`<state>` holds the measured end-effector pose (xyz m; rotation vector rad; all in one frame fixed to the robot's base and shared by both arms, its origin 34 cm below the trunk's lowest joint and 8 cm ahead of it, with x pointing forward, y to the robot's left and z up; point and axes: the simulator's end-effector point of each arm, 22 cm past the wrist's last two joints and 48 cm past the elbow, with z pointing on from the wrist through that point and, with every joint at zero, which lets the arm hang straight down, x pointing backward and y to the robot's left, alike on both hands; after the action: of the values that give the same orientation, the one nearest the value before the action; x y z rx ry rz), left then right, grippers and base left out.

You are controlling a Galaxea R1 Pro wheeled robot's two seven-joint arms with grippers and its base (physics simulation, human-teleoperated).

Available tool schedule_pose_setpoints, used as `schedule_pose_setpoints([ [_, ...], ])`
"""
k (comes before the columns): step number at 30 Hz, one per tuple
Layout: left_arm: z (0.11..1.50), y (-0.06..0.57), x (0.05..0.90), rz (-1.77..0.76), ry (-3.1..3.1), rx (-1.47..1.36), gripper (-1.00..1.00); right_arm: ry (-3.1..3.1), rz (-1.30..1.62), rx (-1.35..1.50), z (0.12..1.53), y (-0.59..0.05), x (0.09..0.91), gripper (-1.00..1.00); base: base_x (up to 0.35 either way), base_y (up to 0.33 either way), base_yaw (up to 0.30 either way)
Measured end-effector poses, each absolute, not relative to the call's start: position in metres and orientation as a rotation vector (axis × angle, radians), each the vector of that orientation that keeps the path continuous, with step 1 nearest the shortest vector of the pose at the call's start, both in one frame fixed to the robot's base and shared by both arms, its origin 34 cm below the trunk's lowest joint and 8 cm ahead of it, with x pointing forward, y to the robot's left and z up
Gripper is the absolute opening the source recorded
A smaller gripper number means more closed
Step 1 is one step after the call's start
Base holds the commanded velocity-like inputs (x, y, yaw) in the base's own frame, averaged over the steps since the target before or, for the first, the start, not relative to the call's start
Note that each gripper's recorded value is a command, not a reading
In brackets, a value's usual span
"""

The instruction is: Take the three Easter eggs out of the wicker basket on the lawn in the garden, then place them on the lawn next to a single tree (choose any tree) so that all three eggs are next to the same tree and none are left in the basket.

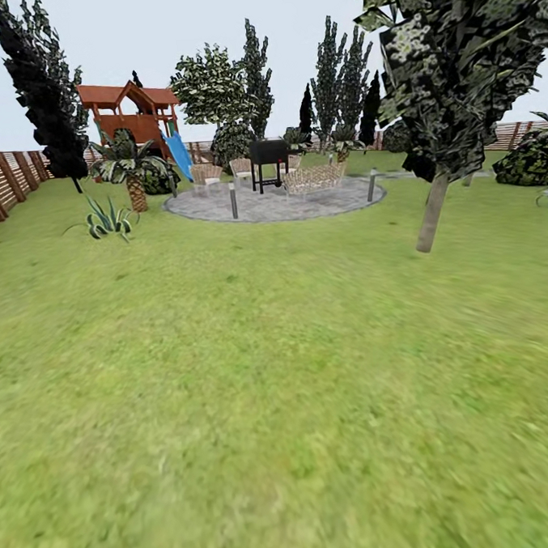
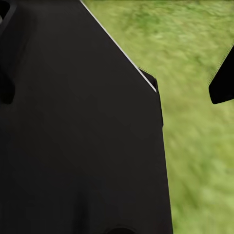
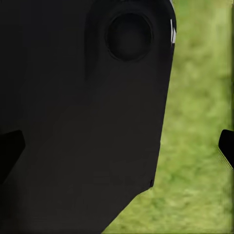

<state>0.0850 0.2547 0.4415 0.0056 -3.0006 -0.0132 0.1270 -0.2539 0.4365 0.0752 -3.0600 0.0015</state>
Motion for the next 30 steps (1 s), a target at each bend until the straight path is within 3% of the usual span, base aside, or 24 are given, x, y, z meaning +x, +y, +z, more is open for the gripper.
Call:
schedule_pose_setpoints([
  [30,0.4415,0.2551,0.0850,-0.016,-3.001,0.012,1.00,-3.060,0.002,0.075,0.4365,-0.2541,0.1270,1.00,0.323,0.000,0.000],
])
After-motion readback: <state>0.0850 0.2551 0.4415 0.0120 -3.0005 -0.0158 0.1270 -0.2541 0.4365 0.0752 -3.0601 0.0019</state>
